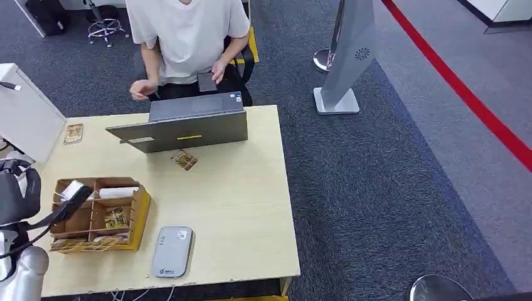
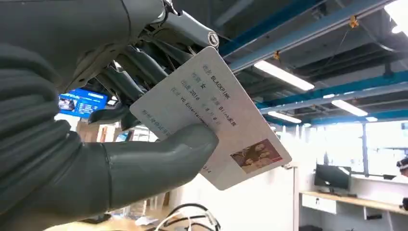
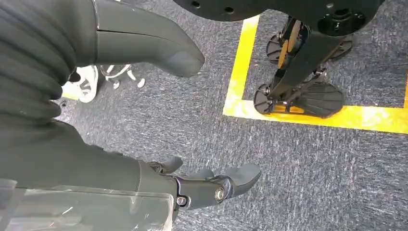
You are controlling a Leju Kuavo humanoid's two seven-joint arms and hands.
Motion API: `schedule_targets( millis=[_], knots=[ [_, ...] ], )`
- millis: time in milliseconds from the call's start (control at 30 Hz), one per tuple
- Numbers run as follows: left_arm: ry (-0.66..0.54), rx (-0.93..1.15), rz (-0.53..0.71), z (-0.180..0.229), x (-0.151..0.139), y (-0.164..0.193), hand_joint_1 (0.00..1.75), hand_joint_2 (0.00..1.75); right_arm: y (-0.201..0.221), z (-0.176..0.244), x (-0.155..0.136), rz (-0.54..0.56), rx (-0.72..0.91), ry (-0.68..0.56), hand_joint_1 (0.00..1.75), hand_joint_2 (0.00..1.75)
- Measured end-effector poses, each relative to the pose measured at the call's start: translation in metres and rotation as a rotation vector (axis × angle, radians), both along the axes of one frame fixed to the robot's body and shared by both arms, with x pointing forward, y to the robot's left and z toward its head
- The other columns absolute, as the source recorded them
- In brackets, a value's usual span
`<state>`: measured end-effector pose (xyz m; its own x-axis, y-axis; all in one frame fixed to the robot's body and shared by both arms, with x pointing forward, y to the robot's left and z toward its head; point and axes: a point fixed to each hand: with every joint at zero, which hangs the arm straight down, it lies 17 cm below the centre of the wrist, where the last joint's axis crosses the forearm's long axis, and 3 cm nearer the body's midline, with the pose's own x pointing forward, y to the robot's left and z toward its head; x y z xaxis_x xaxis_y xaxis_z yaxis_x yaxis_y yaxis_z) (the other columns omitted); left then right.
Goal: Pass the card to the sensor for recognition and then transmit it.
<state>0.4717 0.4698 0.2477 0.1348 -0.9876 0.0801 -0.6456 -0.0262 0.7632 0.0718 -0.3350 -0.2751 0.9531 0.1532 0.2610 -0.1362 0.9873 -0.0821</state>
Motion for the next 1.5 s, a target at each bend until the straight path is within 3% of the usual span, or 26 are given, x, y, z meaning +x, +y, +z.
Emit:
schedule_targets(
  millis=[167,433,633,1133,1300,1500],
  knots=[
    [0.071,0.040,-0.064,-0.017,0.009,-0.031,1.75,1.75,0.000,0.000,-0.001,-0.013,0.001,0.008,0.00,1.75],
    [0.188,0.148,-0.347,-0.043,0.012,-0.159,1.75,1.75,0.003,-0.001,-0.002,-0.012,0.004,0.017,0.00,1.75],
    [0.183,0.163,-0.442,-0.035,0.001,-0.222,1.75,1.75,0.006,-0.001,-0.001,-0.025,0.010,0.015,0.00,1.75],
    [0.205,0.155,-0.492,-0.038,-0.006,-0.246,1.75,1.75,0.009,-0.001,-0.003,-0.019,0.016,0.018,0.00,1.75],
    [0.390,0.158,-0.450,-0.073,0.004,-0.240,1.75,1.75,0.009,-0.001,-0.004,-0.037,0.019,0.024,0.00,1.75],
    [0.516,0.174,-0.442,-0.102,0.004,-0.240,1.75,1.75,0.009,-0.002,-0.009,-0.056,0.023,0.034,0.00,1.75]
  ],
)
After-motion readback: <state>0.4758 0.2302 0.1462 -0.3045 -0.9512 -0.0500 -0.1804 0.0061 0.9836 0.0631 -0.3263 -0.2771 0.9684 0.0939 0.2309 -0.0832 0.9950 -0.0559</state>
